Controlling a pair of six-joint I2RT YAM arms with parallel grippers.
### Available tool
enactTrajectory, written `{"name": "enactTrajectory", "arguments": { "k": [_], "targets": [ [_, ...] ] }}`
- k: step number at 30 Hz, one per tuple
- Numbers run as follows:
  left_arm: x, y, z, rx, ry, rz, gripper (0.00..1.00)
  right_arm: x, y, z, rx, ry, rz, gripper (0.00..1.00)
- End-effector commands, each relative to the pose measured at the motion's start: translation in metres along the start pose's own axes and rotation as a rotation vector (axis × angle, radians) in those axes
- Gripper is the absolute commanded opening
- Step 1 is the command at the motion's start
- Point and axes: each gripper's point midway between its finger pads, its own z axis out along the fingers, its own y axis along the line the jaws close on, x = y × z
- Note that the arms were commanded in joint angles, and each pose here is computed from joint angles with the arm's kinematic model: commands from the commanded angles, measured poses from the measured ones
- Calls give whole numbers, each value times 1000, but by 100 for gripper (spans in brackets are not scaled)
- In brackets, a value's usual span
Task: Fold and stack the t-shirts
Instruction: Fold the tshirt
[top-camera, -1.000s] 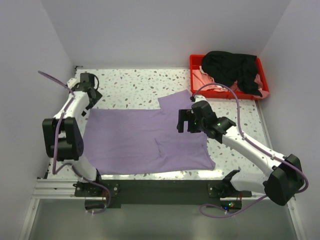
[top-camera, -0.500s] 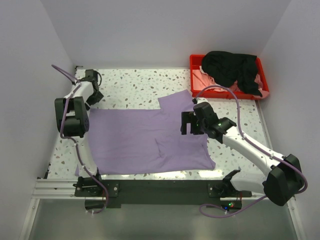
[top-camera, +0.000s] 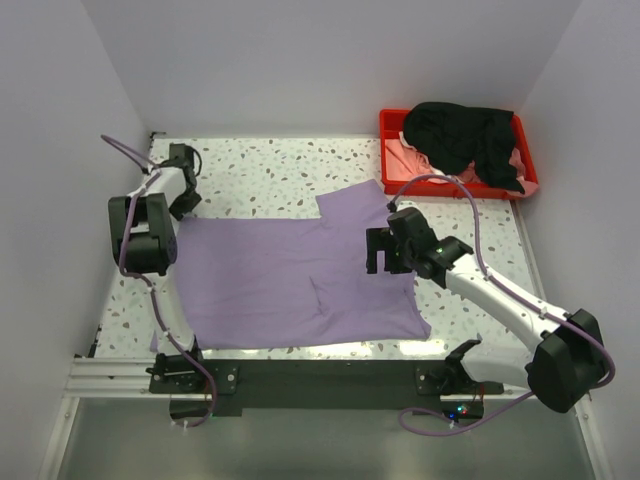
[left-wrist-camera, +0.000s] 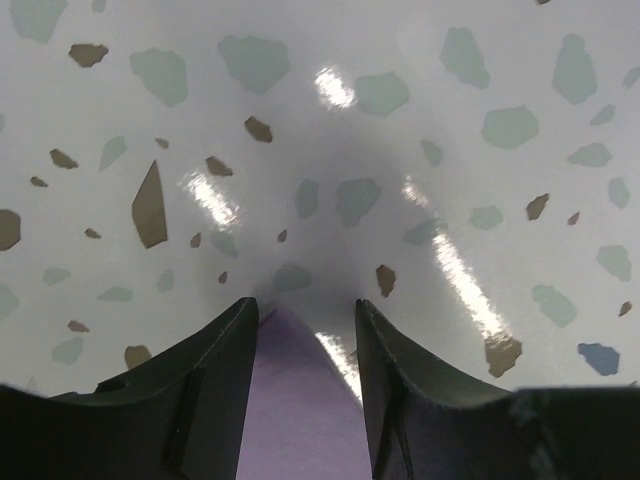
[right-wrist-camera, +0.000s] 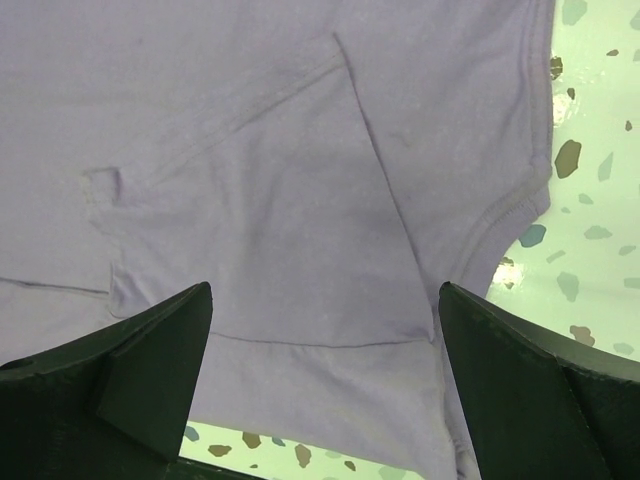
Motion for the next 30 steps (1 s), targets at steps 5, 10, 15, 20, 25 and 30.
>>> {"name": "enactTrajectory", "arguments": {
  "k": [5,10,15,20,25,30],
  "targets": [
    [41,53,-3,-133,96,62,48,-13,-4,-7,17,-42,-6,99],
    [42,58,-3,-131,79,66,44,-14,0,-3,3,-39,-6,99],
    [39,50,4,-138,81,78,21,-17,1,0,9,-43,-4,99],
    [30,42,-1,-100,72,81,9,-40,3,4,38,-79,-21,99],
    [31,31,-9,-12,80,74,0,-104,19,24,80,-140,-7,99],
    [32,30,-15,30,72,72,0,-173,28,63,176,-203,38,99]
  ]
}}
